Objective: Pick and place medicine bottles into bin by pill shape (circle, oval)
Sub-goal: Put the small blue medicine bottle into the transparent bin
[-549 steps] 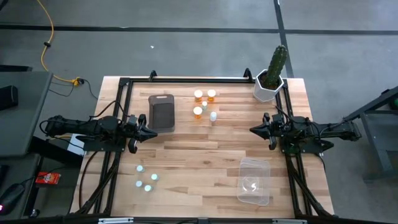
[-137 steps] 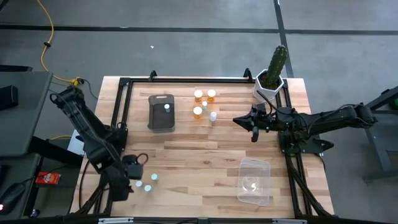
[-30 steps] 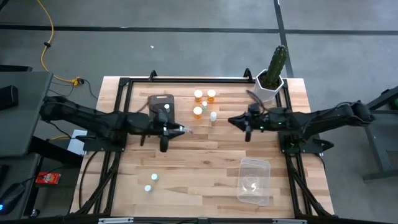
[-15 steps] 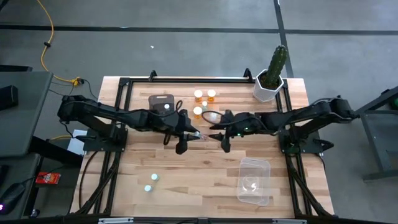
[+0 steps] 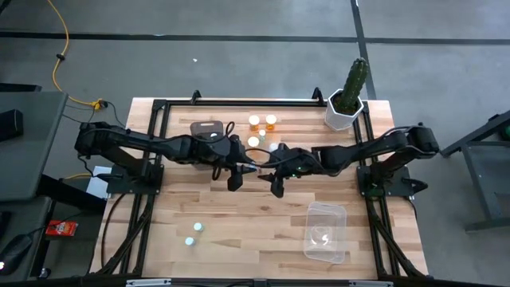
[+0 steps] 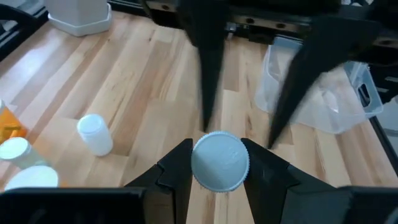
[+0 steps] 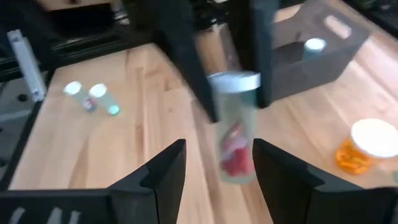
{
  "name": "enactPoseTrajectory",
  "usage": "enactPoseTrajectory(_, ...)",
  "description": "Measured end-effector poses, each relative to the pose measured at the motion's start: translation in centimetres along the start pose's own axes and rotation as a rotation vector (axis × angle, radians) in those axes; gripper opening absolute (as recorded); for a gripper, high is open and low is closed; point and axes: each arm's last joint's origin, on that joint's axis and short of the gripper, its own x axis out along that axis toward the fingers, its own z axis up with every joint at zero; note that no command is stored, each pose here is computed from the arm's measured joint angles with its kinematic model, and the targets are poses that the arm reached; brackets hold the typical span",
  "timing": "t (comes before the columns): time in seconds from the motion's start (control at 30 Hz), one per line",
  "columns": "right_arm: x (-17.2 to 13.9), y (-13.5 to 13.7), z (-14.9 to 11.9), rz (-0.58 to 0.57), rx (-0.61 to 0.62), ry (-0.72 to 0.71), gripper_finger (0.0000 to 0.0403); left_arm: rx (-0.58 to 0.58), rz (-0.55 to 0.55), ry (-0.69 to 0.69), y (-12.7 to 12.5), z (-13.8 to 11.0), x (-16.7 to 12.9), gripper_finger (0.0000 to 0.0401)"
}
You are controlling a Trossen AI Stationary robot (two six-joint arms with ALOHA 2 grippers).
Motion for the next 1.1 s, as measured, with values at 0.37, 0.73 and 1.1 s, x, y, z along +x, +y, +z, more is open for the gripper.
enactPoseTrajectory(0.37,-0.03,-0.03,-0.07,0.0,0.073,0.009,0.0204,0.01,0.004,0.001,0.06,-0.01,0.01,0.0108)
enactPoseTrajectory(0.73,0.06,-0.55,0.22,0.029,0.052,0.005,0.028,0.014,-0.001,-0.036,-0.01,0.35,-0.01,0.0108)
enactPoseTrajectory(1.1,0.06,-0.49,0.39,0.039,0.007,-0.014,0.0256,0.004,-0.011,-0.088,-0.1,0.85,-0.04,0.0108)
